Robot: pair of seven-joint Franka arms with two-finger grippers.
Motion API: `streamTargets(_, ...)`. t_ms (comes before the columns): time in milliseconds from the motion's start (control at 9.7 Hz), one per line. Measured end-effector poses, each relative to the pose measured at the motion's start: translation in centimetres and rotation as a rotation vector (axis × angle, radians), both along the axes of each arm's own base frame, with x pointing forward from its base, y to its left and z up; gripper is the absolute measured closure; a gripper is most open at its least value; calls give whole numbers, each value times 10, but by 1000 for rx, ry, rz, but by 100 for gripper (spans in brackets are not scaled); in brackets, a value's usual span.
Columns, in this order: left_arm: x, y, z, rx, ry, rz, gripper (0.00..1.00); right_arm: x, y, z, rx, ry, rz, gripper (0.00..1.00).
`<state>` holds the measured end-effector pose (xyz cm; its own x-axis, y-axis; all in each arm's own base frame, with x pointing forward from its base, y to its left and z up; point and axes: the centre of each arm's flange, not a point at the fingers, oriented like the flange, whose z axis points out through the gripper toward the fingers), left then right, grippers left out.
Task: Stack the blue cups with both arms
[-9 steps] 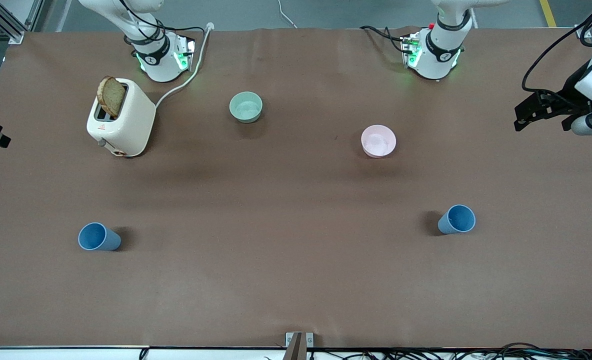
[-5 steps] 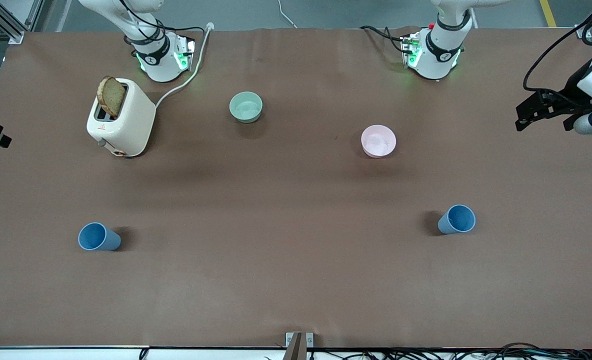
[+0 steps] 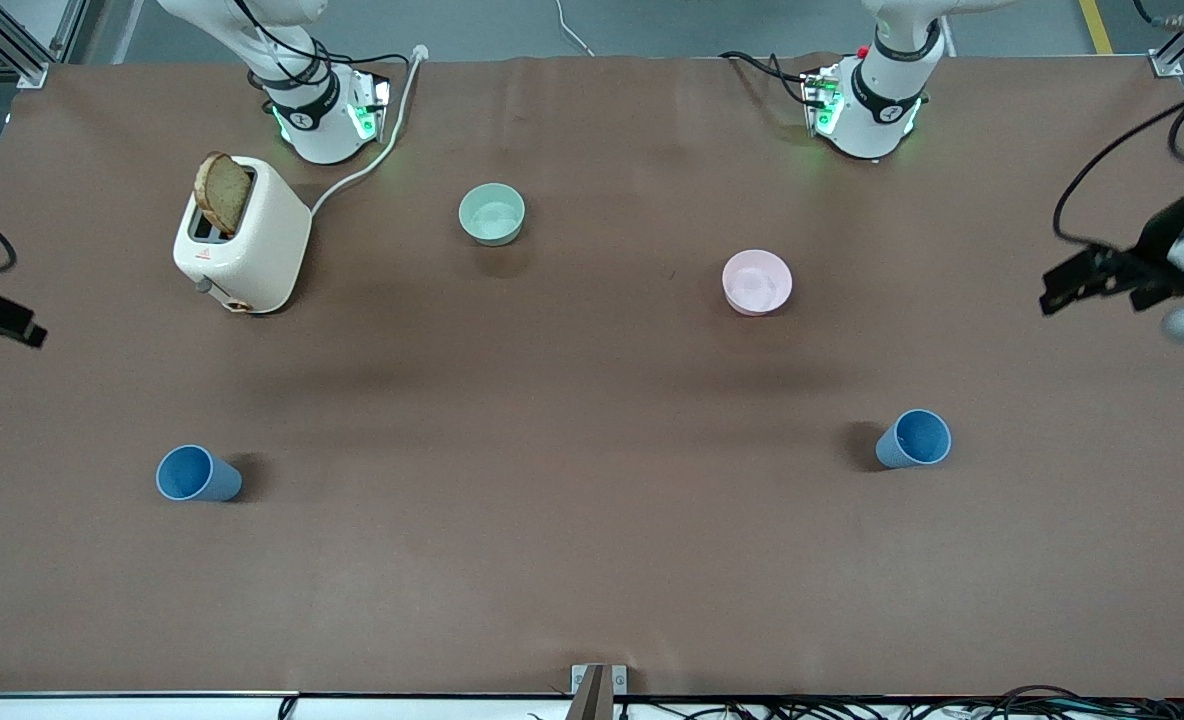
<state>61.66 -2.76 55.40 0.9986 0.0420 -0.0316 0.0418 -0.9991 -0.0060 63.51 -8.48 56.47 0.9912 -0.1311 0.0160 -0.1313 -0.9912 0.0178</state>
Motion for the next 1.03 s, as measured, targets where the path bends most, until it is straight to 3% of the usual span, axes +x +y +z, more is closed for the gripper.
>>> streamTargets(309, 47, 17, -123, -14, 69, 79, 0, 46, -11, -101, -8, 16, 25, 0)
streamTargets(515, 58, 19, -184, -26, 38, 105, 0, 59, -18, -148, -19, -24, 61, 0)
streamTargets(825, 53, 14, -254, -33, 72, 108, 9, 58, -33, -220, -32, -61, 92, 0)
streamTargets(1031, 54, 29, -280, -38, 85, 133, 23, 53, -36, -262, -29, -32, 105, 0)
